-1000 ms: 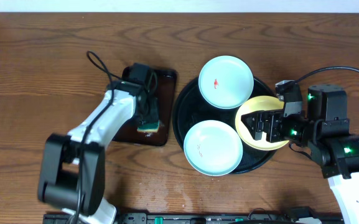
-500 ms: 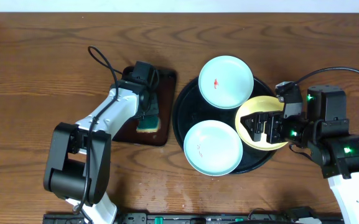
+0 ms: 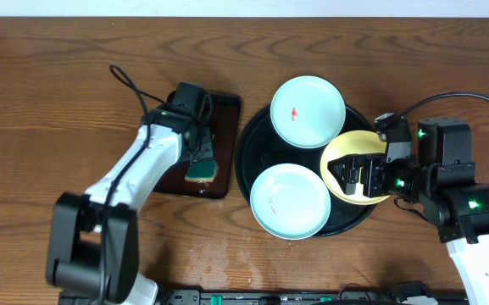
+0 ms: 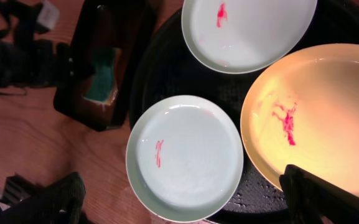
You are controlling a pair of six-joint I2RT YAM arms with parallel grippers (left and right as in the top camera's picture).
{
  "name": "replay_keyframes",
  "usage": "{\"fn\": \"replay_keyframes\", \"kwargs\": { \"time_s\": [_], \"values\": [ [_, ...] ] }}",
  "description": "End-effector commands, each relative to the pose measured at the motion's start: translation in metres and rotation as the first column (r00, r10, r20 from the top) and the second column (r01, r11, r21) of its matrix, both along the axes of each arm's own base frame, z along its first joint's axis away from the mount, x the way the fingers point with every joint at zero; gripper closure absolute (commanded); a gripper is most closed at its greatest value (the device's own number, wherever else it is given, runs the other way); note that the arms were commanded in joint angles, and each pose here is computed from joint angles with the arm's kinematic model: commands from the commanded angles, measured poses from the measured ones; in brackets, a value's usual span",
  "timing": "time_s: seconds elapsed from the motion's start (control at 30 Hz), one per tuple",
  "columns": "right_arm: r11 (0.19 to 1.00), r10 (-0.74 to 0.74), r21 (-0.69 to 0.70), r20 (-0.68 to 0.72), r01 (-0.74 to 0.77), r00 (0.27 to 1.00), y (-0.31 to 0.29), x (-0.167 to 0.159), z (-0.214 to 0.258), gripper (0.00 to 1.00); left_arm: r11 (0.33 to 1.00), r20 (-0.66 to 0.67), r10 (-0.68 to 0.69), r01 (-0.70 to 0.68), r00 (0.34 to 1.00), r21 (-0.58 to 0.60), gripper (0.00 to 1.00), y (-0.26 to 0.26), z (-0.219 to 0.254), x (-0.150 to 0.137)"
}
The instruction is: Clean dirty plates on tray and stack at the side
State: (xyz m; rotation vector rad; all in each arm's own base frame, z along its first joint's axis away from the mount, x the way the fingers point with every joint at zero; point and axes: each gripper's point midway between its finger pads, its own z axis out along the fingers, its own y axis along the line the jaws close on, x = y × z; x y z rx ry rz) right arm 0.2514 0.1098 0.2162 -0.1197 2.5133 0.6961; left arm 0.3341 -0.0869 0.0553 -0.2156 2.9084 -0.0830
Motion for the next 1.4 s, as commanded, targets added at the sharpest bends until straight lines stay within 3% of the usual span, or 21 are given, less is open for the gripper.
{"fn": "replay_keyframes", "kwargs": {
  "time_s": [0.0,0.1,0.23,0.33,0.4,0.6,0.87,1.13,1.37],
  "values": [
    [1.0,0.015,-0.006,0.013,-0.014,1.0,0.002,0.0,0.004,0.01,0.998,-0.025,-0.017,0.015,1.0,-0.068,0.42,-0.012,0.0,-0.007],
    [1.0,0.015,-0.006,0.013,-0.014,1.0,0.002,0.0,0.004,0.01,0.997,-0.043,-0.011,0.008,0.999,-0.071,0.43,-0.014,-0.016,-0.009],
    [1.0,0.015,-0.009,-0.002,-0.015,1.0,0.001,-0.003,0.002,0.01,0.999,-0.104,-0.013,0.008,0.995,-0.054,0.54,-0.013,-0.042,-0.015],
    [0.999,0.034,-0.024,-0.004,-0.034,0.999,0.001,-0.005,-0.001,0.01,0.999,-0.131,-0.013,0.007,0.991,-0.046,0.73,-0.012,-0.051,-0.018],
    [0.999,0.032,-0.032,-0.011,-0.033,0.999,0.0,-0.006,-0.003,0.02,0.999,-0.133,-0.013,0.007,0.991,-0.045,0.92,-0.012,-0.052,-0.018],
    [0.998,0.033,-0.041,-0.103,-0.037,0.994,-0.002,-0.019,-0.026,0.14,0.998,-0.098,-0.014,0.009,0.995,-0.055,0.92,-0.015,-0.017,-0.009],
    [0.998,0.017,-0.059,-0.295,-0.036,0.955,-0.006,-0.047,-0.099,0.47,0.996,0.02,-0.022,0.024,1.0,-0.086,0.93,-0.014,0.059,-0.013],
    [0.998,-0.002,-0.061,-0.394,-0.023,0.919,0.002,-0.052,-0.162,0.56,0.992,0.081,-0.026,0.035,0.996,-0.118,0.92,-0.01,0.1,-0.037],
    [0.973,-0.071,-0.228,-0.439,-0.034,0.896,0.005,-0.042,-0.208,0.62,0.989,0.113,-0.029,0.045,0.993,-0.141,0.93,-0.01,0.118,-0.049]
  ]
}}
